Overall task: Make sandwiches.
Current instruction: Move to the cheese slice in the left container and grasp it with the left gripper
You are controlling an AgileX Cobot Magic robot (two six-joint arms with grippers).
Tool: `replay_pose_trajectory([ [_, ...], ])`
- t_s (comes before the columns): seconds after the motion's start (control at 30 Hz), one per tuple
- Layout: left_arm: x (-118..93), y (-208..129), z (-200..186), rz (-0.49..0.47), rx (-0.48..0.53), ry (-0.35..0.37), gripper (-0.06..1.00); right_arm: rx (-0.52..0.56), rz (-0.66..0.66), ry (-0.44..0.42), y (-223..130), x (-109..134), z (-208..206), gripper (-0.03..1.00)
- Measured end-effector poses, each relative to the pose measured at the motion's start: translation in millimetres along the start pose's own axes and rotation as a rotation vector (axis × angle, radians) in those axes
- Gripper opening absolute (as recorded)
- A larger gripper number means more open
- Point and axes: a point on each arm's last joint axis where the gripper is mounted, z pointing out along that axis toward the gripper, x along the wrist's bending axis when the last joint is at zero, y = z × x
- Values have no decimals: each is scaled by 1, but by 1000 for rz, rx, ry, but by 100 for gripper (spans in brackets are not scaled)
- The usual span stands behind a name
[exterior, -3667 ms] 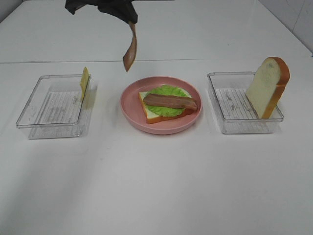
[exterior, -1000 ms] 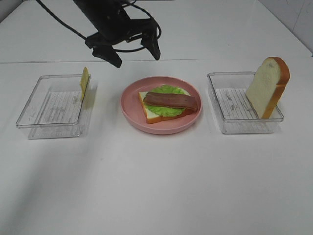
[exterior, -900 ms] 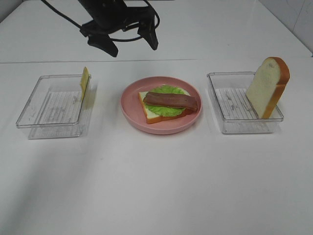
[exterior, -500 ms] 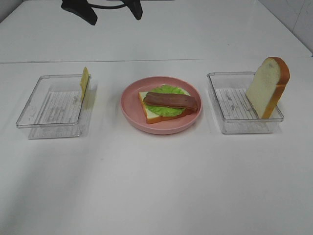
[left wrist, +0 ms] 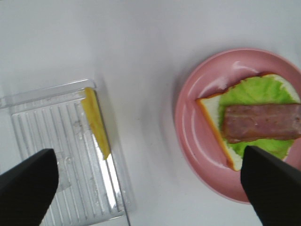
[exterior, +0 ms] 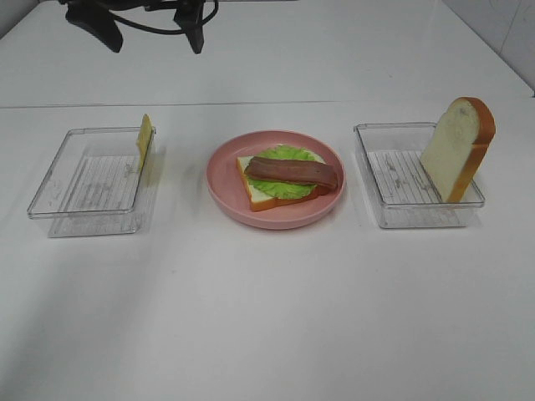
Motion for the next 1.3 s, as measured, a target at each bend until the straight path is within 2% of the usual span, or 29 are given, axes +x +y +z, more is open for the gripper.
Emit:
replay_pose_trajectory([
  [0.1, 6, 0, 2, -11, 8, 11, 97, 0, 0, 0, 0, 0, 0, 92],
  [0.17, 27, -2, 10, -55, 33, 46, 97, 0, 0, 0, 0, 0, 0, 92],
  [0.2, 27, -2, 10, -55, 33, 46, 97, 0, 0, 0, 0, 0, 0, 92],
  [0.27, 51, -4, 16, -106, 61, 73, 97, 0, 0, 0, 0, 0, 0, 92],
  [0.33, 58, -6, 19, -125, 79, 76, 97, 0, 0, 0, 0, 0, 0, 92],
  [0.6, 63, -9, 32, -160, 109, 46, 97, 0, 0, 0, 0, 0, 0, 92],
  [0.73, 62, -14, 62, -183, 160, 17, 97, 0, 0, 0, 0, 0, 0, 92],
  [0.9, 63, -18, 90, -217, 187, 15, 97, 0, 0, 0, 0, 0, 0, 92],
  [1.3, 66, -21, 117, -259, 176, 16, 97, 0, 0, 0, 0, 0, 0, 92],
])
